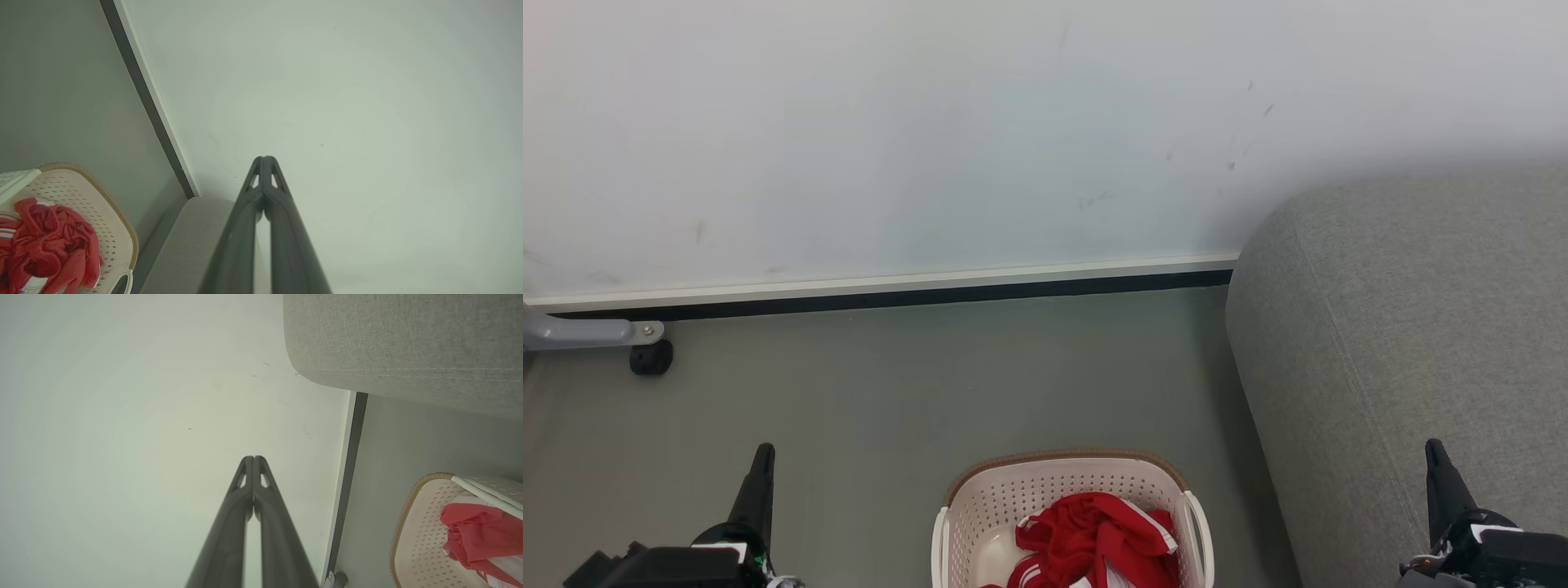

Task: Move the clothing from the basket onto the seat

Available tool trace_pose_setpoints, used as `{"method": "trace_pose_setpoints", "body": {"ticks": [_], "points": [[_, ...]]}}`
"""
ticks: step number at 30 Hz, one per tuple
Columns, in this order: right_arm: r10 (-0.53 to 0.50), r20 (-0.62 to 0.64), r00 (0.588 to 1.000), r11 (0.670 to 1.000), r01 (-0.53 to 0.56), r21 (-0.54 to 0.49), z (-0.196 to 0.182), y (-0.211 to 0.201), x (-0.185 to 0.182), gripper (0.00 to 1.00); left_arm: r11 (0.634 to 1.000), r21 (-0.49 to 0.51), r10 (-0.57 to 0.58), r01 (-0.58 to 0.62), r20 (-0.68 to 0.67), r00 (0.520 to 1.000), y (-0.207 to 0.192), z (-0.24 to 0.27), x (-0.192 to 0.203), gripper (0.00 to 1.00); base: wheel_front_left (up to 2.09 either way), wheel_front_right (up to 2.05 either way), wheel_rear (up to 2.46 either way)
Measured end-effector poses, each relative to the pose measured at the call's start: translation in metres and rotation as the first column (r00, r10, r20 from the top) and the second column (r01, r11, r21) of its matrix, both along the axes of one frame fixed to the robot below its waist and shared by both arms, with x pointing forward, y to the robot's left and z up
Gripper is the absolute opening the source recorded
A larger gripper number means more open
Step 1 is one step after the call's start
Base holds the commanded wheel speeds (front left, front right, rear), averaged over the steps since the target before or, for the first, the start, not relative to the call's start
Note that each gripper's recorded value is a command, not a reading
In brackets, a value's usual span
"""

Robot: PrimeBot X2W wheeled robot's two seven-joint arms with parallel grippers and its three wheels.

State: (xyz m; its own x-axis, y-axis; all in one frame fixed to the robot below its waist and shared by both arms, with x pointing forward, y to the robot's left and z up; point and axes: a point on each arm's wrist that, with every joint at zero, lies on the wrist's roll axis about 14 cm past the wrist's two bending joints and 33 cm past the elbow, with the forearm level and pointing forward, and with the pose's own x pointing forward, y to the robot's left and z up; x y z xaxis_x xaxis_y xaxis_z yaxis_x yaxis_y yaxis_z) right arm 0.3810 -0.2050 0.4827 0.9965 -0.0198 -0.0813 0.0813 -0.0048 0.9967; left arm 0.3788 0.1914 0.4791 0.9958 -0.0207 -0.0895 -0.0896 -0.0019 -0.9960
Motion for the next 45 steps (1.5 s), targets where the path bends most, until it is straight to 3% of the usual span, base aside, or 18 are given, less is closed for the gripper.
{"method": "trace_pose_setpoints", "body": {"ticks": [24, 25, 26, 27, 28, 29, 30, 45], "points": [[0.0, 0.0, 1.0, 1.0, 0.0, 0.0, 0.0, 0.0, 0.0, 0.0, 1.0, 0.0, 0.0, 0.0, 0.0, 1.0, 0.0, 0.0, 0.0, 0.0, 0.0, 0.0, 0.0], [0.0, 0.0, 1.0, 1.0, 0.0, 0.0, 0.0, 0.0, 0.0, 1.0, 1.0, 0.0, 0.0, 0.0, 0.0, 1.0, 0.0, 0.0, 0.0, 1.0, 0.0, 0.0, 0.0], [0.001, -0.009, 1.0, 1.0, -0.001, 0.002, -0.003, 0.001, -0.001, 1.0, 1.0, -0.001, -0.001, 0.001, -0.009, 1.0, 0.0, -0.003, -0.001, 1.0, 0.0, 0.0, 0.0], [0.001, -0.026, 1.0, 1.0, -0.001, 0.005, -0.008, 0.001, -0.003, 0.0, 1.0, -0.004, -0.001, 0.001, -0.027, 1.0, -0.001, -0.009, -0.004, 0.0, 0.0, 0.0, 0.0], [0.001, -0.047, 0.999, 1.0, -0.001, 0.01, -0.015, 0.003, -0.007, 1.0, 1.0, -0.007, -0.001, 0.0, -0.048, 0.999, -0.002, -0.016, -0.008, 1.0, 0.0, 0.0, 0.0], [0.001, -0.069, 0.998, 1.0, 0.0, 0.016, -0.023, 0.004, -0.011, 0.0, 1.0, -0.011, 0.0, 0.0, -0.068, 0.998, -0.003, -0.022, -0.012, 0.0, 0.0, 0.0, 0.0], [0.002, -0.088, 0.996, 1.0, 0.0, 0.021, -0.029, 0.005, -0.014, 1.0, 1.0, -0.014, 0.0, -0.001, -0.089, 0.996, -0.003, -0.029, -0.015, 1.0, 0.0, 0.0, 0.0], [0.009, -0.098, 0.995, 1.0, -0.011, -0.017, -0.03, 0.015, -0.018, 1.0, 0.999, 0.037, 0.001, 0.002, -0.076, 0.997, -0.01, -0.025, -0.019, 1.0, 0.0, 0.0, 0.0]]}}
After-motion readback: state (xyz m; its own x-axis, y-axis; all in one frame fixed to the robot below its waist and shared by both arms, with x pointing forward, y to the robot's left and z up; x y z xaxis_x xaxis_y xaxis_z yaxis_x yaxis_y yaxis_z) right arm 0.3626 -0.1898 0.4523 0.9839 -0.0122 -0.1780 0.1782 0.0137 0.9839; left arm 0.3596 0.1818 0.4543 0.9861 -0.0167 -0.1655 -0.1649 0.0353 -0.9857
